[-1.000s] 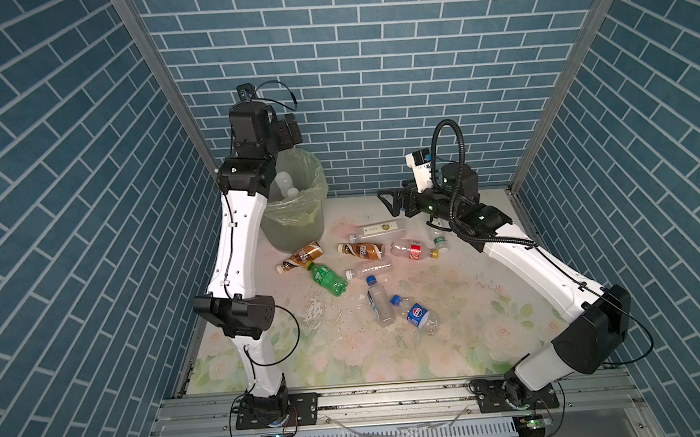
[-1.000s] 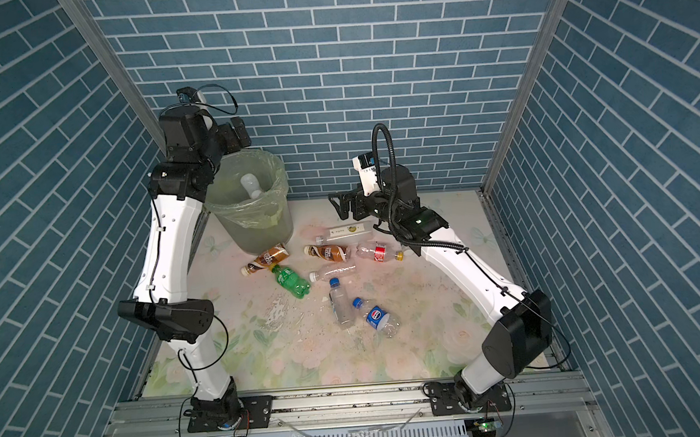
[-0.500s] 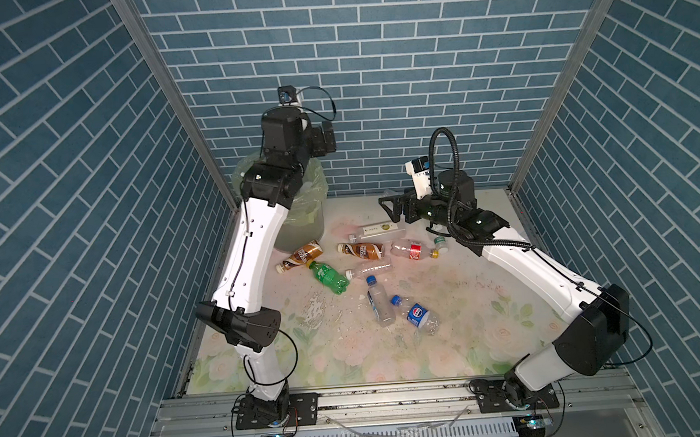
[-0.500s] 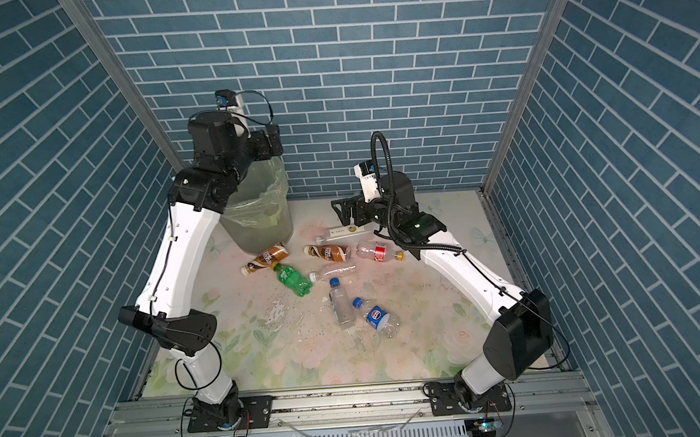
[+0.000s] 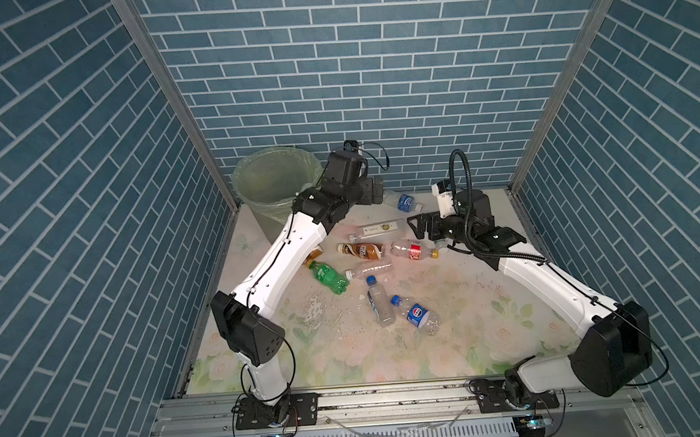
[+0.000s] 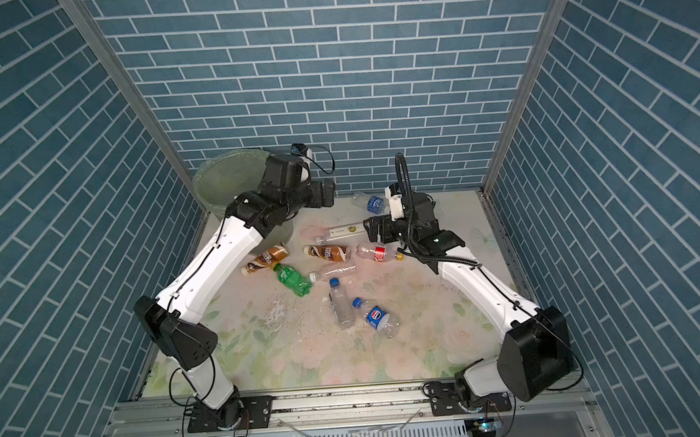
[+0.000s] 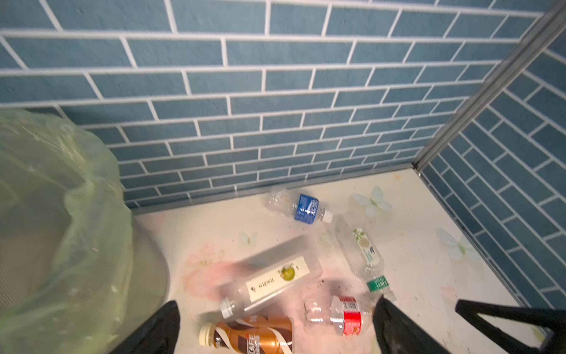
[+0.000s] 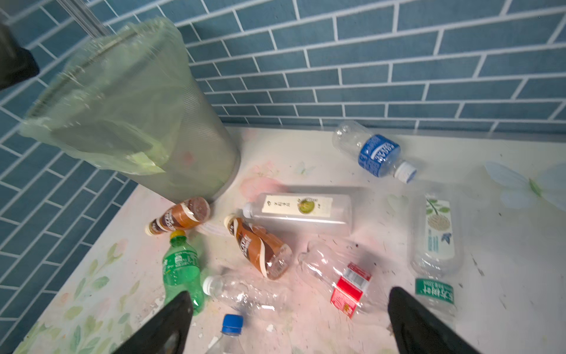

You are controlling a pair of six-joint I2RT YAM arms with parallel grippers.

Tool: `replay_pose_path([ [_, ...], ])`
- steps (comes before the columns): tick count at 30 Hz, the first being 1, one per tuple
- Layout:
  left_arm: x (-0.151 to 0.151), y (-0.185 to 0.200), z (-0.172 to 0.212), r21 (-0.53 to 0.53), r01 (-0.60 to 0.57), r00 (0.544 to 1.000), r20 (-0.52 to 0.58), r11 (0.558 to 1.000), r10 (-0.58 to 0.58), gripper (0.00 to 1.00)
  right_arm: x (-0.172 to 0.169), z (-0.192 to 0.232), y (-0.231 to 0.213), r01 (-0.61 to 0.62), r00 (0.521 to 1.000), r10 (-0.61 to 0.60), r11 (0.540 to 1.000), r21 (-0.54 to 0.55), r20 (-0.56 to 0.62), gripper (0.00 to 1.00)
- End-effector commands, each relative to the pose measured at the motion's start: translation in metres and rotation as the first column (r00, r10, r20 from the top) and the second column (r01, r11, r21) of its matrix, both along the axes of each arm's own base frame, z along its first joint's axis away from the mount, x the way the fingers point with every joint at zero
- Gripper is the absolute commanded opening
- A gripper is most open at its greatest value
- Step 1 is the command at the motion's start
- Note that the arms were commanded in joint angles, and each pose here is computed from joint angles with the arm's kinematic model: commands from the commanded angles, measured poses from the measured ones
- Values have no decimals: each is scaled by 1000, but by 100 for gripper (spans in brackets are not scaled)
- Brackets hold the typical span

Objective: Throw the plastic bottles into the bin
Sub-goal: 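Withdraw the left gripper from the bin back over the table, then grasp the clear red-label bottle with the right gripper while the left gripper lowers nearby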

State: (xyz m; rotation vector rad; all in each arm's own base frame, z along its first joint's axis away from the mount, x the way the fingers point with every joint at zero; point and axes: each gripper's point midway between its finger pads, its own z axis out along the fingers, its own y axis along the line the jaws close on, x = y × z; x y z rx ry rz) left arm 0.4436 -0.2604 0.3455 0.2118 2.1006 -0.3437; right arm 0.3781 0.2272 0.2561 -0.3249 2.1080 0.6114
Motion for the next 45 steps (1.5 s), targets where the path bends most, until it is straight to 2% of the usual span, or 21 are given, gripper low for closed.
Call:
replay_pose_path([
  [1, -17, -3, -2, -131, -15, 999, -45, 991, 10, 99, -6, -41, -10, 9, 997, -16, 997, -80, -80, 98],
  [9, -44, -24, -76, -294, 26, 964, -246, 956, -102, 99, 5, -99, -9, -46, 990, 15, 975, -217, -140, 95],
  [15, -56, -26, -123, -340, -29, 928, -358, 940, -101, 99, 13, -134, -7, -108, 984, 51, 934, -340, -171, 94],
  [21, -65, -25, -143, -368, -37, 918, -379, 929, -113, 99, 19, -148, -14, -106, 986, 41, 905, -411, -162, 94],
  [26, -69, -26, -155, -438, -45, 914, -381, 898, -140, 99, 25, -158, -11, -128, 984, 61, 894, -430, -166, 94],
  [31, -73, -23, -177, -439, -71, 890, -433, 895, -142, 99, 31, -170, 0, -181, 974, 102, 886, -427, -202, 93],
  [45, -69, -13, -192, -477, -90, 874, -458, 874, -160, 99, 45, -187, 10, -214, 965, 119, 872, -440, -234, 91],
])
